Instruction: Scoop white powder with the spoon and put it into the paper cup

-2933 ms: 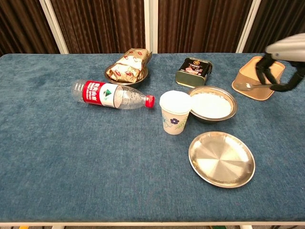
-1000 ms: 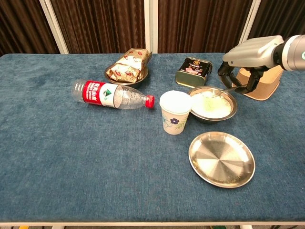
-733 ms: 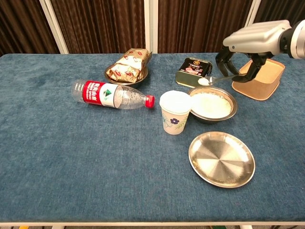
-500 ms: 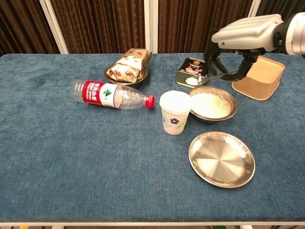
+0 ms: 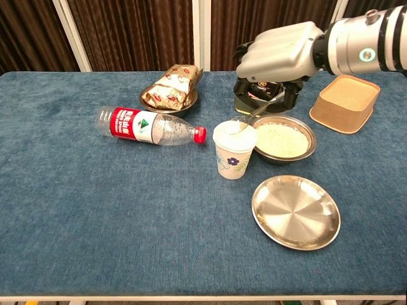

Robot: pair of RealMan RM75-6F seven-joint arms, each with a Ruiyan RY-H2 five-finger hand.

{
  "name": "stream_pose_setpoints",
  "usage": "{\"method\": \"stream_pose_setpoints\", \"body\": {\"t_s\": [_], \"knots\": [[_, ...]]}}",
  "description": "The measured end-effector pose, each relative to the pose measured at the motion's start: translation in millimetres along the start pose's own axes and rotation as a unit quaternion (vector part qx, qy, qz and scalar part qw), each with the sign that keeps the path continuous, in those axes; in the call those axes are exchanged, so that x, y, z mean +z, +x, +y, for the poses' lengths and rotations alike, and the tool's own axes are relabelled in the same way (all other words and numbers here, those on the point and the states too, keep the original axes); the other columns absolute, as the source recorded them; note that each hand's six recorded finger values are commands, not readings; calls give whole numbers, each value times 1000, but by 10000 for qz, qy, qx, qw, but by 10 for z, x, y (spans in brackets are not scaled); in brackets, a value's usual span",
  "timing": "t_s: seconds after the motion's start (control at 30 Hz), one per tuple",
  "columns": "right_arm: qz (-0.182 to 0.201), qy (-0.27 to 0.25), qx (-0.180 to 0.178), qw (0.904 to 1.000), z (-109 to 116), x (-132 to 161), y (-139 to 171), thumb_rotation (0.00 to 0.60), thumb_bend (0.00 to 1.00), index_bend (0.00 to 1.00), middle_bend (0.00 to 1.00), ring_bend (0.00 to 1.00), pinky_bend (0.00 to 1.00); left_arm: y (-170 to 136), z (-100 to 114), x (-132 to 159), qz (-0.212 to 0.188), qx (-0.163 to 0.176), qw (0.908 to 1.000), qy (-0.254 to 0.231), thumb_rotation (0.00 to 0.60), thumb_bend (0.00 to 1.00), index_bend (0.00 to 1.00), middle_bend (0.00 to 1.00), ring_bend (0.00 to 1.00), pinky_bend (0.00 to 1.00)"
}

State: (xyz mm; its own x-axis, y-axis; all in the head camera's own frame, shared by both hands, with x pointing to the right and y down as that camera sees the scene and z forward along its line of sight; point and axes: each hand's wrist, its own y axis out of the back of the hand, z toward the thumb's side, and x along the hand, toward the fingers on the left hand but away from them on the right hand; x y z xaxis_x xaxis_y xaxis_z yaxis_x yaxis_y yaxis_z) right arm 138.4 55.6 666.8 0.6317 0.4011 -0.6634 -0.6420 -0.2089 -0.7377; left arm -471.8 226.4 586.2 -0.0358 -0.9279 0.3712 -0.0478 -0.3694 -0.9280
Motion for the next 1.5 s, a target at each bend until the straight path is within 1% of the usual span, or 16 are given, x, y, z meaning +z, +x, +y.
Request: {"method": "stream_pose_setpoints", "body": {"t_s": [0.13,0.23,0.33,0.47,0.57,0.67,0.77,0.9,1.13,1.23,1.33,1.5], "knots": [[169,850,-1,9962,88,82,-54,600,382,630,607,229,0,-19,-7,-17,29,25,10000,-37,600,34,254,158,103,65],[267,1489,-48,9885,156,155,-79,600,386,632,607,229,0,-28,-22,-35,57,15,10000,-57,600,33,254,158,103,65],[330,2091,-132,9772,222,233,-85,600,388,632,607,229,0,-37,-35,-47,74,7,9999,-78,600,34,254,158,104,65],[351,2847,-286,9575,304,336,-63,600,390,634,608,229,0,-45,-46,-62,89,18,9999,-100,600,34,254,158,103,65],[326,3257,-393,9441,347,404,-27,600,392,636,610,229,0,-44,-52,-68,87,22,9999,-113,600,33,254,158,104,65],[281,3560,-464,9329,369,454,14,600,392,642,613,233,0,-39,-51,-69,79,37,9999,-126,600,33,254,158,104,65],[224,3768,-498,9247,377,486,52,600,394,645,617,238,0,-34,-54,-68,67,40,9999,-129,600,33,254,158,103,64],[166,3879,-451,9204,360,510,90,600,394,651,621,239,0,-34,-55,-66,60,47,9999,-139,600,34,254,158,103,65],[58,3959,-378,9175,332,528,105,600,393,655,622,247,0,-43,-61,-70,73,49,9999,-146,600,33,254,158,103,64],[19,3890,-424,9203,339,545,97,600,392,659,622,251,0,-44,-64,-71,79,52,9999,-142,600,33,254,158,103,65],[-61,3759,-463,9255,327,528,98,600,392,660,622,252,0,-44,-69,-71,77,44,9999,-129,600,34,254,158,103,65],[-160,3549,-423,9338,275,486,109,600,388,660,622,252,0,-28,-53,-58,54,78,9999,-135,600,33,254,158,103,65]]}}
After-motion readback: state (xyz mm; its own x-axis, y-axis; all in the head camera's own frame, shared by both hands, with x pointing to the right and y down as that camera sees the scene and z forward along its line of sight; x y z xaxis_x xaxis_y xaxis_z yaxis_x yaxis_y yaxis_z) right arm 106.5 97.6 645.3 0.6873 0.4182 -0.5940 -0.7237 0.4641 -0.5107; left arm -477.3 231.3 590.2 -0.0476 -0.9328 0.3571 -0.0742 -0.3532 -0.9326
